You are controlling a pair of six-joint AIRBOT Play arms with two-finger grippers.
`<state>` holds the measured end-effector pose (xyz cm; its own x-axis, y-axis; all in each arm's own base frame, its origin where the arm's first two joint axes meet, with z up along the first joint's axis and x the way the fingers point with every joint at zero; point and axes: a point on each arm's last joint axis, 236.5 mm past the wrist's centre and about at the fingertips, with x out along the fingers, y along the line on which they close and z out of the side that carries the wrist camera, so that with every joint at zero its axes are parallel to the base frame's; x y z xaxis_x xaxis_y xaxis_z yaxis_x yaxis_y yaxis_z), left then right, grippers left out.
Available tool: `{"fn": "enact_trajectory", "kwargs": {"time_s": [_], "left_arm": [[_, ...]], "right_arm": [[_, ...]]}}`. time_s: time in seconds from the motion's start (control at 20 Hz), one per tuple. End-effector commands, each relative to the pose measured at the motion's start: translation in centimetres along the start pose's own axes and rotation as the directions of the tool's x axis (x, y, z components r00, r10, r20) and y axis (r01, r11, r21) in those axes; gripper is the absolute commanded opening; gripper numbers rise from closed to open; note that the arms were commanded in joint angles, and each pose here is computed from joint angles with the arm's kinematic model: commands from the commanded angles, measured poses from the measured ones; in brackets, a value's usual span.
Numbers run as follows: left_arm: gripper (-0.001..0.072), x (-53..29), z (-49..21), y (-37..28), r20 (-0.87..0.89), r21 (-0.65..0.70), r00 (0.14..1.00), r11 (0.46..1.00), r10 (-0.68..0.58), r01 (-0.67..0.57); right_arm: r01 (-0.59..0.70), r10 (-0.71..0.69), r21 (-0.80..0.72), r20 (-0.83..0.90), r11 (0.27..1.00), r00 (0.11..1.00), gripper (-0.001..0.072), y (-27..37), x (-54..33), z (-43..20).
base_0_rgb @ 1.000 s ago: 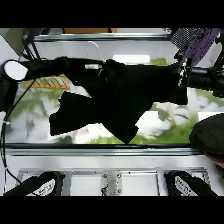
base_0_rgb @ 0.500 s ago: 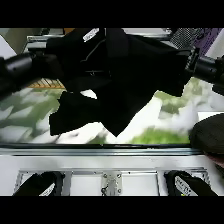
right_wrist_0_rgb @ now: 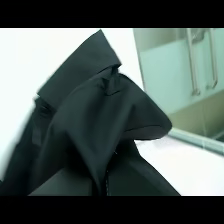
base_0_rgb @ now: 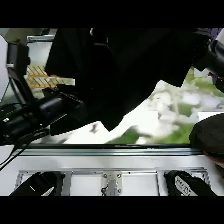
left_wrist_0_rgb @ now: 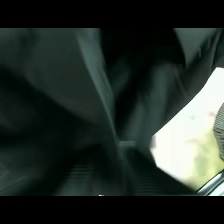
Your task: Fold the clothes and pants, and hang the long-sleeved shirts on hangers.
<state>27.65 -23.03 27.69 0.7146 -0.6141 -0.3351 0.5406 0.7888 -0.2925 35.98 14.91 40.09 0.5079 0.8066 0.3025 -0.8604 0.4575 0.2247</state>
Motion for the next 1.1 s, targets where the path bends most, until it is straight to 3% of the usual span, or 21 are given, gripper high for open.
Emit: {"fn": "enact_trajectory", "kwargs": {"time_s": [0.0, 0.3, 0.35, 0.45, 0.5, 0.6, 0.8, 0.9, 1.05], "left_arm": [[0.0684, 1.8, 0.1, 0.4, 0.005, -0.045, 1.0, 0.999, 0.011, -0.011], [0.0682, 2.2, 3.7, 2.7, 0.01, -0.075, 0.996, 0.993, 0.089, -0.088], [0.0618, 2.3, 3.8, 2.7, 0.0, -0.073, 0.996, 0.993, 0.093, -0.092], [0.0153, 2.7, 3.4, 2.8, -0.019, -0.072, 0.995, 0.993, 0.097, -0.098], [0.0016, 3.0, 3.2, 2.9, -0.028, -0.071, 0.995, 0.992, 0.099, -0.1], [0.0016, 3.5, 2.4, 3.2, -0.045, -0.072, 0.994, 0.992, 0.103, -0.106], [0.0016, 4.1, 0.9, 3.7, -0.079, -0.071, 0.99, 0.99, 0.114, -0.119], [0.0016, 4.2, 0.9, 3.8, -0.075, -0.054, 0.991, 0.992, 0.114, -0.118], [0.0016, 4.2, 2.1, 3.5, -0.027, -0.038, 0.994, 0.994, 0.103, -0.104]], "right_arm": [[-0.02, 0.021, -0.05, 0.028, 0.999, 0.999, 0.001, 1.0, -0.1, 0.9], [0.186, -0.162, -0.224, 0.121, 0.957, 0.979, 0.001, -1.1, -1.4, 4.4], [0.23, -0.202, -0.24, 0.136, 0.943, 0.97, 0.001, -1.8, -2.1, 5.1], [0.344, -0.31, -0.291, 0.159, 0.893, 0.937, 0.001, -3.6, -4.3, 6.6], [0.422, -0.386, -0.303, 0.174, 0.854, 0.906, 0.001, -4.9, -5.9, 7.5], [0.584, -0.551, -0.358, 0.201, 0.729, 0.81, 0.001, -7.3, -9.9, 9.2], [0.836, -0.81, -0.443, 0.328, 0.323, 0.487, 0.001, -9.5, -20.2, 13.8], [0.889, -0.844, -0.445, 0.432, 0.106, 0.317, 0.001, -8.4, -25.0, 16.7], [0.909, -0.83, -0.397, 0.544, -0.125, 0.123, 0.001, -6.0, -30.5, 19.7]]}}
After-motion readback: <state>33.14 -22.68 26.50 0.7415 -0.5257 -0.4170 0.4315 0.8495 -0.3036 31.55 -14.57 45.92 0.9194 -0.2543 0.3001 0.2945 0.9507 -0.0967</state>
